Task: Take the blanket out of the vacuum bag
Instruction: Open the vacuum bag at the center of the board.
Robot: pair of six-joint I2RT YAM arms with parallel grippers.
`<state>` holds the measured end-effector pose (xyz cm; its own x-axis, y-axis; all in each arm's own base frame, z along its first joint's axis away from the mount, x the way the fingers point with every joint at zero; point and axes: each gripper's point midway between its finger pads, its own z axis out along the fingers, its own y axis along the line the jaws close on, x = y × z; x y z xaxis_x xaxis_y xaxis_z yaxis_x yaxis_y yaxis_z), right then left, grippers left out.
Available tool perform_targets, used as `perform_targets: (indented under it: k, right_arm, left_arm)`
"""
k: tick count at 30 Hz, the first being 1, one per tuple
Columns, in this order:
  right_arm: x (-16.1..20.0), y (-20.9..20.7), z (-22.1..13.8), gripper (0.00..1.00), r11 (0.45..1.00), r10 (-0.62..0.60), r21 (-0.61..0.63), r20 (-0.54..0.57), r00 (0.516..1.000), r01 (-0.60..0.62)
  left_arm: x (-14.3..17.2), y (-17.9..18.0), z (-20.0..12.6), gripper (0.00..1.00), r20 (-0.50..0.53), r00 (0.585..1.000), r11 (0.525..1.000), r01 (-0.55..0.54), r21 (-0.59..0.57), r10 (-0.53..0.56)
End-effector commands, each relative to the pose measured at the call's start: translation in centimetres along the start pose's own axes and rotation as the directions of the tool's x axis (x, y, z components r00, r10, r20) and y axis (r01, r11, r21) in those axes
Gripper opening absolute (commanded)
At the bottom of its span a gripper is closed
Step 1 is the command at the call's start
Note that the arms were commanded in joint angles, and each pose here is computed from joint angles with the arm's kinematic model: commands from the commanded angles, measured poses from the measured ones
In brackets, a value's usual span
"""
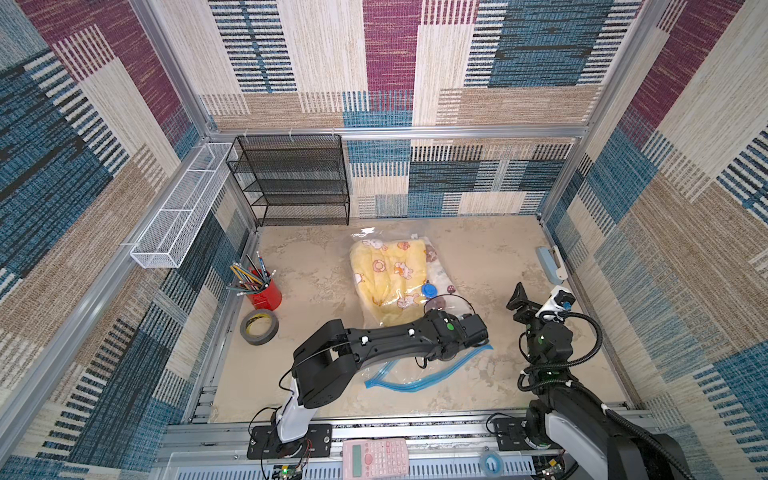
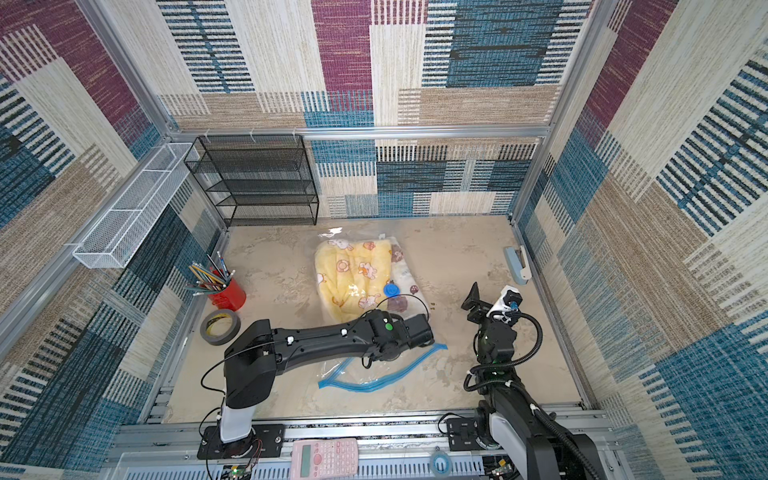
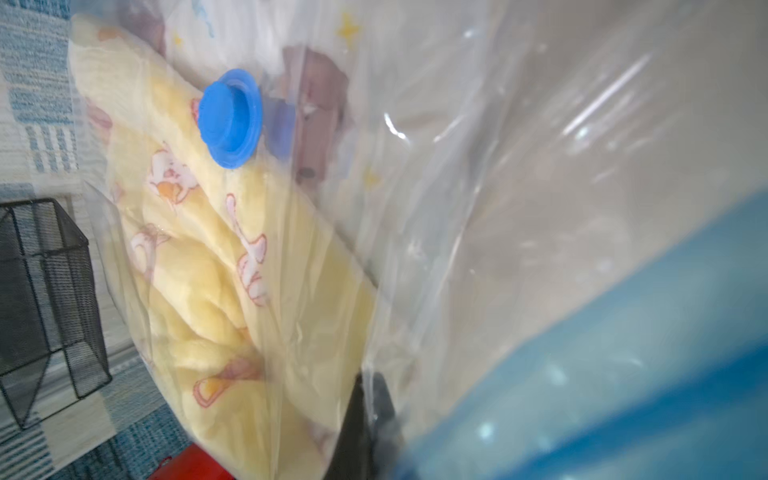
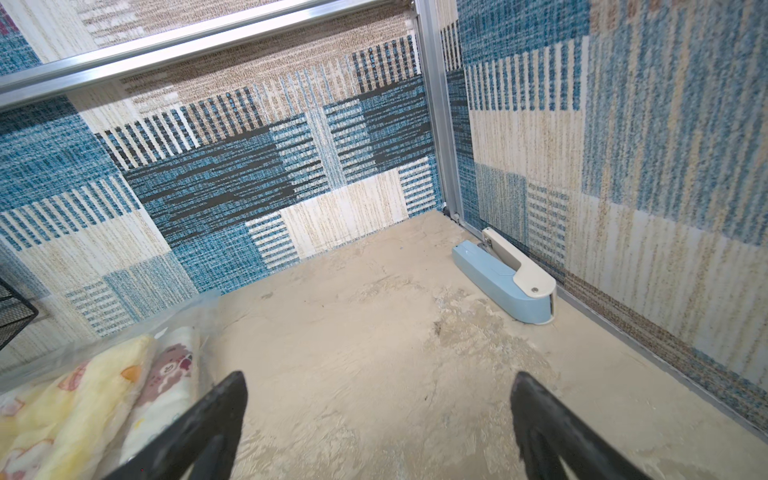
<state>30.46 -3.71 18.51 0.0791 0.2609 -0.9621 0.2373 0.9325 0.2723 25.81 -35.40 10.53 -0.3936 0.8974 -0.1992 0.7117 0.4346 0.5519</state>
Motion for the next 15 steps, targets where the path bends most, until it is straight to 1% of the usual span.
perform_targets:
  k: [1,4,6,9,12,13,15]
  right_arm:
    - [-0.9,1.0,0.0,0.99,0.999,0.024,-0.046,0.008,1.0,-0.024]
    - [-1.8,2.5,0.2,1.0,0.993,0.041,-0.109,-0.012,0.999,-0.042]
    - [-2.4,3.7,0.2,0.99,0.985,0.058,-0.161,-0.033,0.998,-0.062]
    - [-2.9,5.9,0.0,0.96,0.963,0.059,-0.256,-0.094,0.994,-0.081]
    - [-3.1,8.0,-0.5,0.94,0.93,0.048,-0.354,-0.155,0.987,-0.1]
    - [-3.1,8.8,-0.8,0.93,0.914,0.039,-0.392,-0.178,0.983,-0.107]
    - [-3.0,10.2,-1.2,0.91,0.88,0.037,-0.453,-0.231,0.972,-0.141]
  left_arm:
    - [-0.7,1.0,0.8,0.0,-0.047,0.986,0.981,0.165,0.1,-0.161]
    - [-1.8,2.2,1.9,0.0,-0.084,0.965,0.955,0.259,0.145,-0.249]
    - [-2.3,2.8,2.8,0.0,-0.119,0.948,0.933,0.313,0.179,-0.295]
    - [-2.8,3.7,3.7,0.0,-0.171,0.913,0.886,0.403,0.231,-0.37]
    - [-3.2,5.9,4.4,0.0,-0.21,0.864,0.828,0.5,0.253,-0.458]
    - [-3.1,6.8,4.6,0.0,-0.232,0.839,0.8,0.541,0.26,-0.492]
    - [-3.3,8.2,4.5,0.0,-0.265,0.778,0.717,0.628,0.302,-0.57]
